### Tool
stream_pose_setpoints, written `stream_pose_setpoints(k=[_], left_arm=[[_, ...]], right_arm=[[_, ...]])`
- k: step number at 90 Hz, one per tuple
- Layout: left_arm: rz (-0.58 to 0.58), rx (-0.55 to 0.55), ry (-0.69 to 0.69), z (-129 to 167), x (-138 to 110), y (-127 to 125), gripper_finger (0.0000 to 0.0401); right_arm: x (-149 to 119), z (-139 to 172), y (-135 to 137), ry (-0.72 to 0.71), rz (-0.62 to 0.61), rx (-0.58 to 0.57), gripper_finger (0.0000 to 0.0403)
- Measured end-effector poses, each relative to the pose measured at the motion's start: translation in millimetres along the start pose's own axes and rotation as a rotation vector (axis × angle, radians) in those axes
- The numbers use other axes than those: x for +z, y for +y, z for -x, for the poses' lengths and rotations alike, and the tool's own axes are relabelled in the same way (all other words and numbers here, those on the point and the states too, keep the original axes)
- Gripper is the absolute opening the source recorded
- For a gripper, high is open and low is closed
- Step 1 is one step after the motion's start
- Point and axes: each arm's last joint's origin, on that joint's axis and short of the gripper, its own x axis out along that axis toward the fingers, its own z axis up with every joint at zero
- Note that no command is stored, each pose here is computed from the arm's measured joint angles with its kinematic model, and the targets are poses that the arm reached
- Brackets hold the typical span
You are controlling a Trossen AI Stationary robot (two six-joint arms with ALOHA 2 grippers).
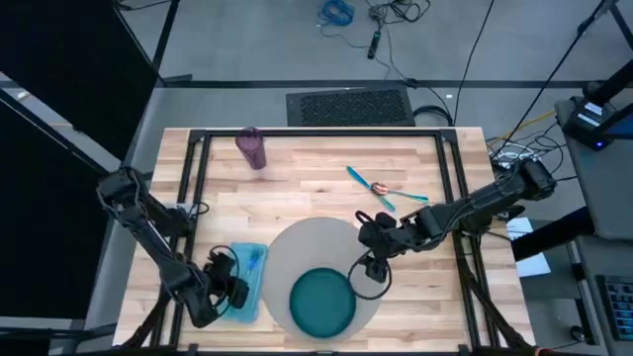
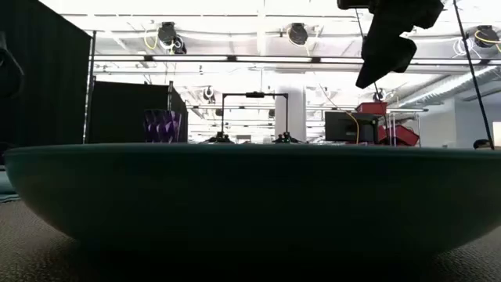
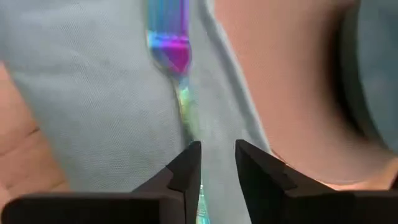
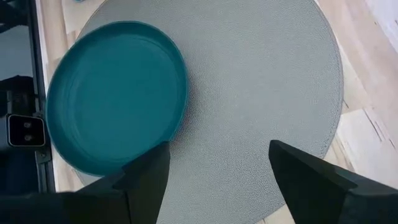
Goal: Set table place
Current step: Put the blue fork on top of the blue table napkin
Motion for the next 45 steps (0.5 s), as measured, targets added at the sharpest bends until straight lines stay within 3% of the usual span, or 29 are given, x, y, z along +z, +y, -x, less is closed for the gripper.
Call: stream_pose_setpoints(k=[31, 45], left_arm=[[0.000, -0.060, -0.026, 10, 7, -3, 0.0084], [0.012, -0.099, -0.117, 10, 12, -5, 0.0084]], right_arm=[[0, 0, 3, -0.012, 0.008, 0.015, 0.0258], [0, 1, 4, -0.019, 0.024, 0.024, 0.0258]])
